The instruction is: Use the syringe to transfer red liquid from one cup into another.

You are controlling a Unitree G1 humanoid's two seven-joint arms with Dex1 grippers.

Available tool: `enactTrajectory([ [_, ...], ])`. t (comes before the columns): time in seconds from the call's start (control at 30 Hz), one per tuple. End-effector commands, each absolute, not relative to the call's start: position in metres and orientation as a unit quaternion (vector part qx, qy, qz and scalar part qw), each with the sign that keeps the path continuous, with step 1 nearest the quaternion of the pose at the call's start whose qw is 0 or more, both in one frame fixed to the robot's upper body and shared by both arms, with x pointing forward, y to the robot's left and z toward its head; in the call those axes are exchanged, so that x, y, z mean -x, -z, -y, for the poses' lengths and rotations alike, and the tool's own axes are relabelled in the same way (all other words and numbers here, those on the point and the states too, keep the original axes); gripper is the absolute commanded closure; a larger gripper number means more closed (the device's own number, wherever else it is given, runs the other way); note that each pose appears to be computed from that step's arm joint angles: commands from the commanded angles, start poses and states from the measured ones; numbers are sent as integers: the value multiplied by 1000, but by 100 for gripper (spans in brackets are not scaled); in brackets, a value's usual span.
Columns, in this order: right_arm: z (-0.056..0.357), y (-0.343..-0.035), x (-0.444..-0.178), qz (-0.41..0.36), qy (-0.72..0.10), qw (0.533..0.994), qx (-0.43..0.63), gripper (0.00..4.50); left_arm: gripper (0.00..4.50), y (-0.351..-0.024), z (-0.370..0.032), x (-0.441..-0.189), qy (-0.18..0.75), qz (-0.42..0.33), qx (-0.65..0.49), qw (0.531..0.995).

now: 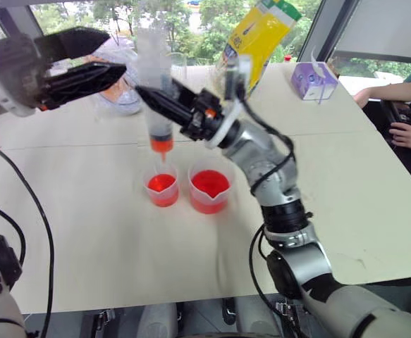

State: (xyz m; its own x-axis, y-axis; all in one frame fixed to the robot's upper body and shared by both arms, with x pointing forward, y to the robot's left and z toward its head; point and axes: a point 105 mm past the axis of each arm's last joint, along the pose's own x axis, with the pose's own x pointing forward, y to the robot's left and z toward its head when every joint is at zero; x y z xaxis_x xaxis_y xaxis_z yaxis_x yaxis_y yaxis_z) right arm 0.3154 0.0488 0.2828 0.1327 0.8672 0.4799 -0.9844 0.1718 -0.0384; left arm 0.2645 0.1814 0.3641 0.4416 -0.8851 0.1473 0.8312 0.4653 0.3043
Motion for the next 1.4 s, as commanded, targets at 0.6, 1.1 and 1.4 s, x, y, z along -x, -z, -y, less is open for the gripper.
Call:
enactTrajectory([
  [0.6, -60, -242, -312, 202, -636, 740, -87, 311, 120, -342, -168, -277, 506, 118, -117, 846],
  [1.1, -59, -249, -313, 214, -633, 740, -75, 311, 448, -324, -164, -281, 513, 92, -127, 844],
  [1.4, -52, -275, -312, 243, -625, 737, -82, 311, 448, -299, -152, -278, 532, 66, -132, 834],
])
